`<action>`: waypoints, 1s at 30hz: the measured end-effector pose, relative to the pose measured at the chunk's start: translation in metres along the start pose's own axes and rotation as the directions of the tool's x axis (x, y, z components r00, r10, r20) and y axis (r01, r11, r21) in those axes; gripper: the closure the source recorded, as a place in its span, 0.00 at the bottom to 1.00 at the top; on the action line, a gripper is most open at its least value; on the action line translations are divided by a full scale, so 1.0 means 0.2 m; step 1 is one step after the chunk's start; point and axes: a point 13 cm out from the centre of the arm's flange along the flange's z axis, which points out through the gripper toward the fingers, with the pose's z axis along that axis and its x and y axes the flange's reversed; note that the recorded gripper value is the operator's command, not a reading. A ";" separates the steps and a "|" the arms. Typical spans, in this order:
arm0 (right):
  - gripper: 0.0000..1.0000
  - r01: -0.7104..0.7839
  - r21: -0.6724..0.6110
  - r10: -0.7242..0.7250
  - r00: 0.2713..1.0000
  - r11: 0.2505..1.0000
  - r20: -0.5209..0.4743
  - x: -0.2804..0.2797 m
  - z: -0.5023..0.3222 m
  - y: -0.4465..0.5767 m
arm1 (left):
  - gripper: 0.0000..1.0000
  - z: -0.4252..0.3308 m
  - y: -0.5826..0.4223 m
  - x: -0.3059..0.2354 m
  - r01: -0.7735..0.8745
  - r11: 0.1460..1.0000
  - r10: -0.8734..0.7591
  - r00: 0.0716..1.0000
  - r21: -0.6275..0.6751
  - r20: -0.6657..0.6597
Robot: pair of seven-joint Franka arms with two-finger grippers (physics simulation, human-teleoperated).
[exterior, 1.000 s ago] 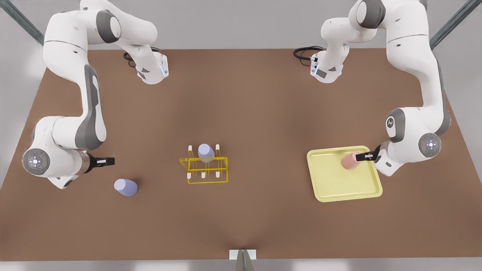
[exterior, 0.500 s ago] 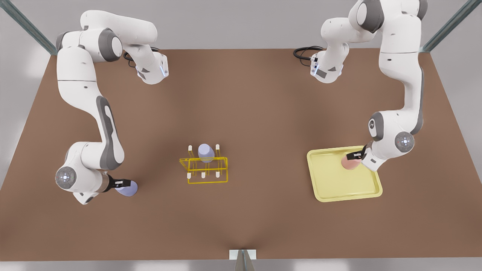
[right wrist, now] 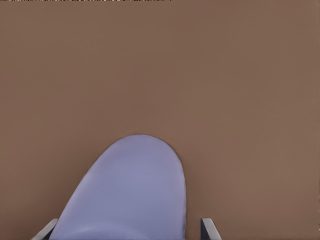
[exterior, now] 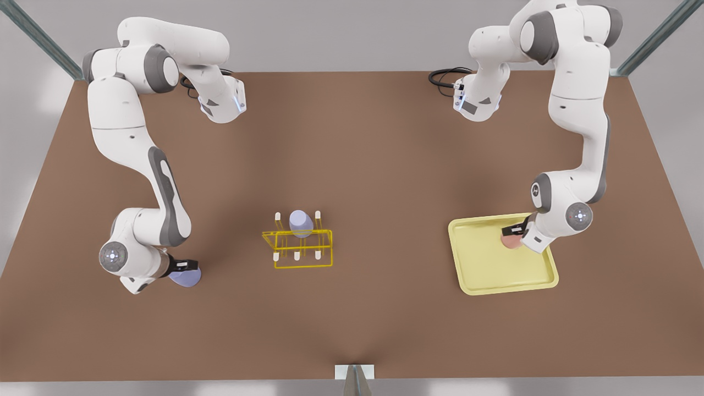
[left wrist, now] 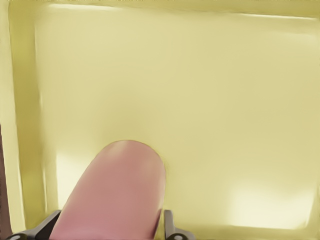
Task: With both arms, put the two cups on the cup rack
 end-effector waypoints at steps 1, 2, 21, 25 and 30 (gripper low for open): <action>0.00 -0.001 0.000 0.001 1.000 1.000 0.003 0.00 0.01 0.00 | 0.09 -0.02 0.00 -0.01 0.001 1.000 -0.001 1.000 0.002 0.007; 0.00 -0.001 0.000 0.001 1.000 1.000 0.006 -0.01 0.01 0.00 | 0.09 -0.04 0.00 -0.01 0.001 1.000 -0.001 1.000 0.003 0.013; 0.15 0.007 -0.007 -0.007 1.000 1.000 0.022 -0.03 -0.01 0.03 | 0.18 -0.02 0.00 -0.07 -0.001 1.000 0.001 0.999 0.001 0.042; 0.15 0.030 -0.013 -0.029 0.998 0.999 0.052 -0.07 -0.18 0.12 | 0.17 -0.08 -0.01 -0.10 -0.003 1.000 0.002 0.998 0.004 0.063; 0.14 0.130 -0.064 -0.123 0.987 0.989 0.107 -0.08 -0.51 0.59 | 0.18 -0.35 -0.22 -0.18 -0.051 0.999 0.049 0.994 0.018 0.096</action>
